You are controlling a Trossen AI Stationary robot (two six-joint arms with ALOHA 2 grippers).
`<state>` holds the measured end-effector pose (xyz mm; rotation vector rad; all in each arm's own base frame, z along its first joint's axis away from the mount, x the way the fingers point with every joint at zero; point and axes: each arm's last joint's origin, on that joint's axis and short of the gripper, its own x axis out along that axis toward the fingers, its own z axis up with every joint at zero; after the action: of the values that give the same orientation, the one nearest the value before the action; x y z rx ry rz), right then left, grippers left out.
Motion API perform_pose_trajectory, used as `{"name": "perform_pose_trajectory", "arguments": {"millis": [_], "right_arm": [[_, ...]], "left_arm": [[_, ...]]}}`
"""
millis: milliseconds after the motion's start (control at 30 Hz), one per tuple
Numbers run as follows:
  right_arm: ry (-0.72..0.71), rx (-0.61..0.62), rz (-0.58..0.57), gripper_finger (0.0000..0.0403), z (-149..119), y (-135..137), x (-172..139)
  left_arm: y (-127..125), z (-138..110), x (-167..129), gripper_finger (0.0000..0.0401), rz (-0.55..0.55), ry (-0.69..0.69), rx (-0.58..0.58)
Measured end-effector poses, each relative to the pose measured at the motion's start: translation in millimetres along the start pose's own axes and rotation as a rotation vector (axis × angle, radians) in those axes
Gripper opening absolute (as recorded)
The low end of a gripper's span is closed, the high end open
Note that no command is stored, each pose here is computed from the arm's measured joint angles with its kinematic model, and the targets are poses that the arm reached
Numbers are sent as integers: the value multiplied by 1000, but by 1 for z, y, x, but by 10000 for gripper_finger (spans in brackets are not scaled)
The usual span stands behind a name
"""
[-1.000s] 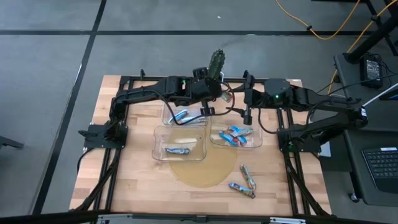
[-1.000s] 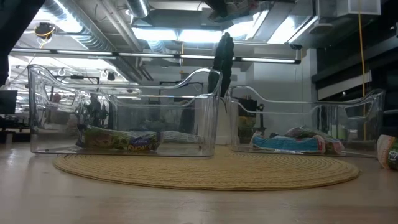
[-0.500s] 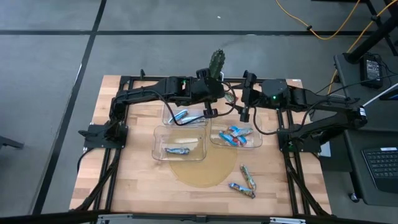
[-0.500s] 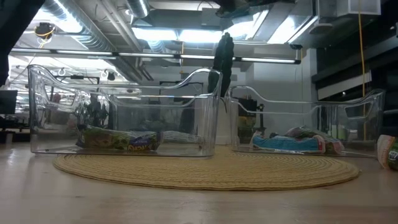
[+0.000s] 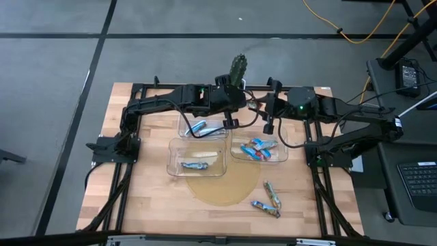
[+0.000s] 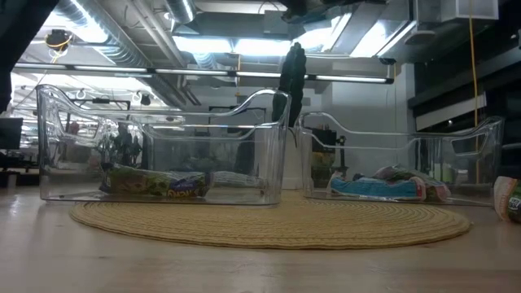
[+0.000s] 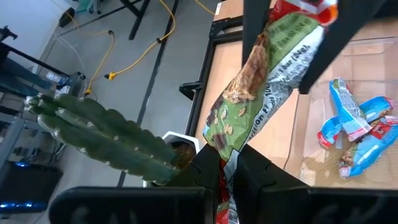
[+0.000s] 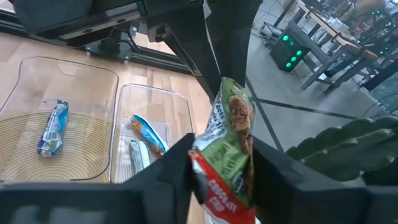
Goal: Pick and place Granola Bars by type
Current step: Put the red granola bar into the right bin
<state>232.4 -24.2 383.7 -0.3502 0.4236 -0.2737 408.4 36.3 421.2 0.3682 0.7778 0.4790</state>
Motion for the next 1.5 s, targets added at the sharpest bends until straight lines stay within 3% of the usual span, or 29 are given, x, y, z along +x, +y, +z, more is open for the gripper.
{"name": "perform_pose_trajectory", "arguments": {"millis": [233, 567, 733, 967, 1167, 1500], "right_arm": [[0, -3, -1, 77, 0, 0, 0], [1, -8, -1, 70, 0, 0, -1], [2, -10, 0, 69, 0, -1, -5], [116, 56, 14, 69, 0, -9, -34], [263, 90, 68, 69, 0, -10, -59], [308, 103, 129, 69, 0, 1, -66]], "left_arm": [[0, 0, 0, 31, -4, -1, 16], [16, -7, -32, 82, 39, 19, 42], [33, -13, -63, 97, 129, 17, -5], [45, -19, -92, 97, 116, -33, -137], [38, -17, -96, 97, 80, -45, -114], [33, -18, -86, 100, 71, -23, -101]]}}
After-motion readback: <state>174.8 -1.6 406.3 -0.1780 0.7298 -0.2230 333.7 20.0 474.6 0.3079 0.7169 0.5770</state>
